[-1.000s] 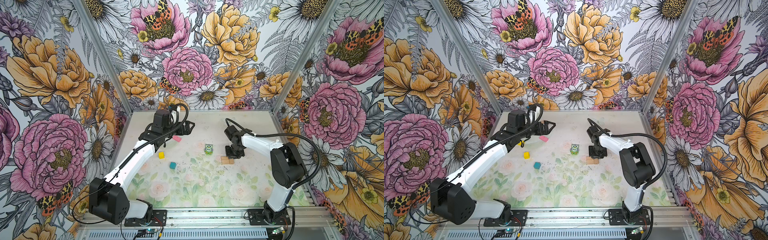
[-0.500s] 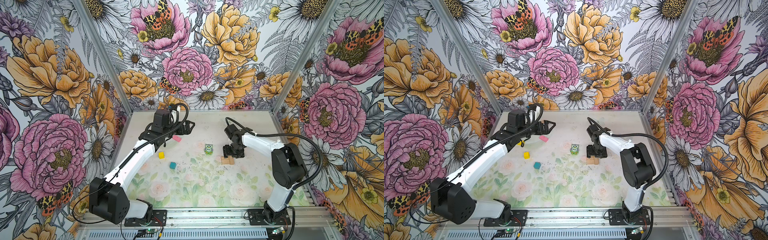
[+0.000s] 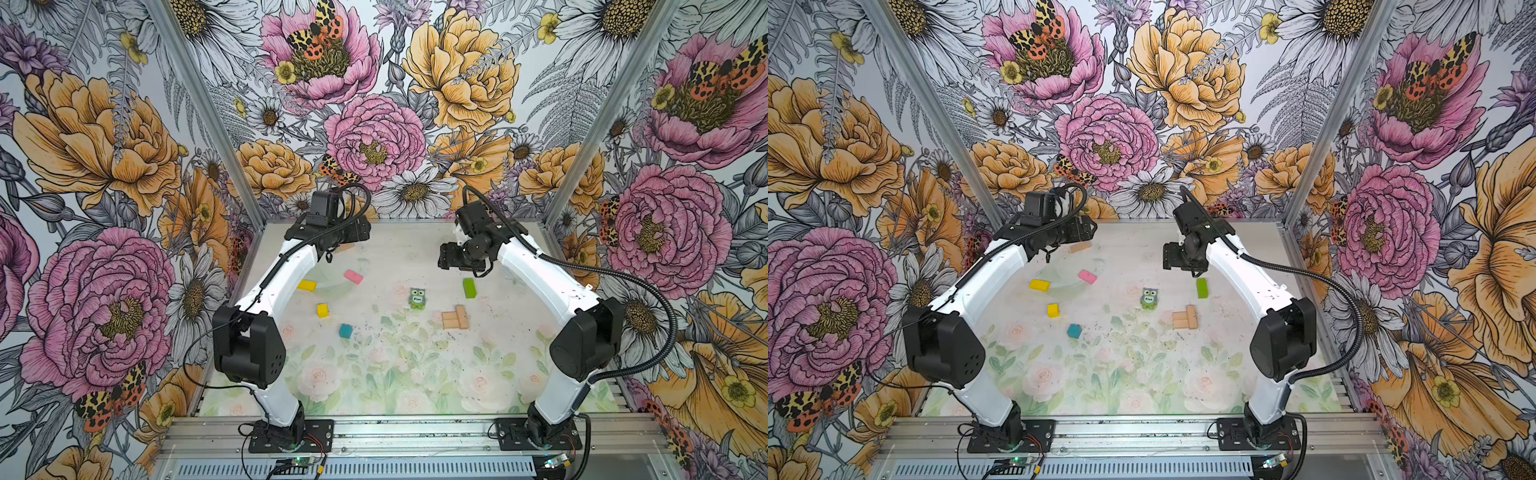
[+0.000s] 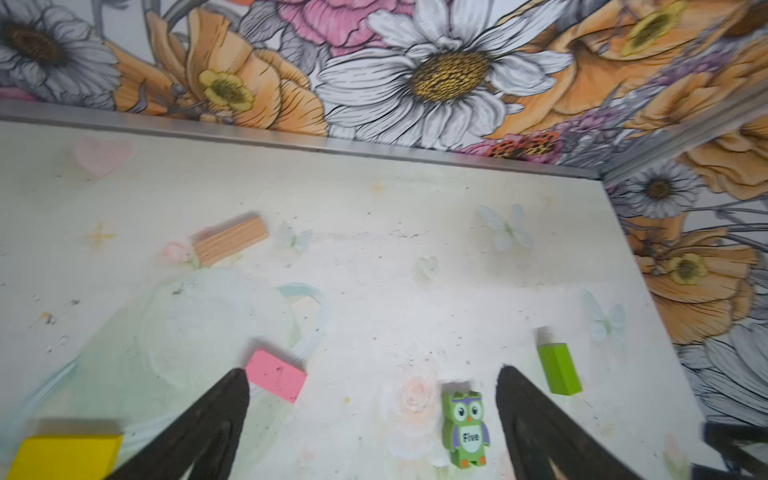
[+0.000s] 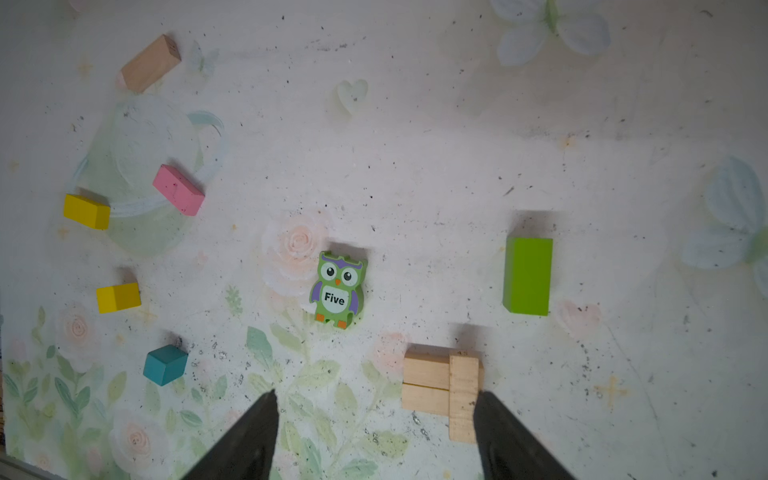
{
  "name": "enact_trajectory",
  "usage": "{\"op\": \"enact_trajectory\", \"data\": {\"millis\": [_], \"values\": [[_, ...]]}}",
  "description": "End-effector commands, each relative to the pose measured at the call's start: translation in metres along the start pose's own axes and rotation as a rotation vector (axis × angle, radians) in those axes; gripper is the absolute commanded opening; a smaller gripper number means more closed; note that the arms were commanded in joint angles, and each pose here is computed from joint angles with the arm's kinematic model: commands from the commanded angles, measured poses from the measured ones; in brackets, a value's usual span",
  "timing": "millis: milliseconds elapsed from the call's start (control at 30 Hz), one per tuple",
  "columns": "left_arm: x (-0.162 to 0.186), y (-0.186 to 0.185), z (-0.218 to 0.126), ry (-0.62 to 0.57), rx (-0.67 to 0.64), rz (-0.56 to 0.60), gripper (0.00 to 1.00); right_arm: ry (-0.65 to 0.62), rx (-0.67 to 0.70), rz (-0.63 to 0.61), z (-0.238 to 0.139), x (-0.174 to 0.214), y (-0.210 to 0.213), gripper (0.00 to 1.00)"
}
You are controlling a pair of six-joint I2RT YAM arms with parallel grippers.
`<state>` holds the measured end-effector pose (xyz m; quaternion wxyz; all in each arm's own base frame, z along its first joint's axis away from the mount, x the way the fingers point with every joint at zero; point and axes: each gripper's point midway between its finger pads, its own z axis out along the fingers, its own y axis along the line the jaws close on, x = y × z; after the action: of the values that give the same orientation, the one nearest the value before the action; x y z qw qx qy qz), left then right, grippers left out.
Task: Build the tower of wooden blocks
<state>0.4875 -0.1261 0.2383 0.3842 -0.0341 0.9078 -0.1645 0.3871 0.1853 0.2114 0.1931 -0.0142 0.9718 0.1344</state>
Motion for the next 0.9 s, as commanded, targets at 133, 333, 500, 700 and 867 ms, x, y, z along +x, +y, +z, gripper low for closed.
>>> {"op": "enact_trajectory", "data": {"millis": [133, 333, 500, 700, 867], "values": [[0.040, 0.076, 0.069, 0.249, -0.209, -0.208, 0.79, 0.003, -0.005, 0.038, -0.012, -0.011, -0.007, 0.76], [0.042, 0.078, 0.108, 0.277, -0.282, -0.242, 0.83, 0.007, -0.007, 0.062, -0.012, -0.015, -0.015, 0.78], [0.032, 0.093, 0.127, 0.273, -0.365, -0.256, 0.88, 0.003, -0.009, 0.075, -0.014, -0.023, -0.020, 0.79], [0.030, 0.110, 0.143, 0.279, -0.441, -0.259, 0.94, 0.005, -0.001, 0.093, -0.015, -0.029, -0.034, 0.80], [0.035, 0.117, 0.153, 0.278, -0.470, -0.269, 0.99, -0.010, 0.005, 0.117, -0.020, -0.037, -0.048, 0.80]]}}
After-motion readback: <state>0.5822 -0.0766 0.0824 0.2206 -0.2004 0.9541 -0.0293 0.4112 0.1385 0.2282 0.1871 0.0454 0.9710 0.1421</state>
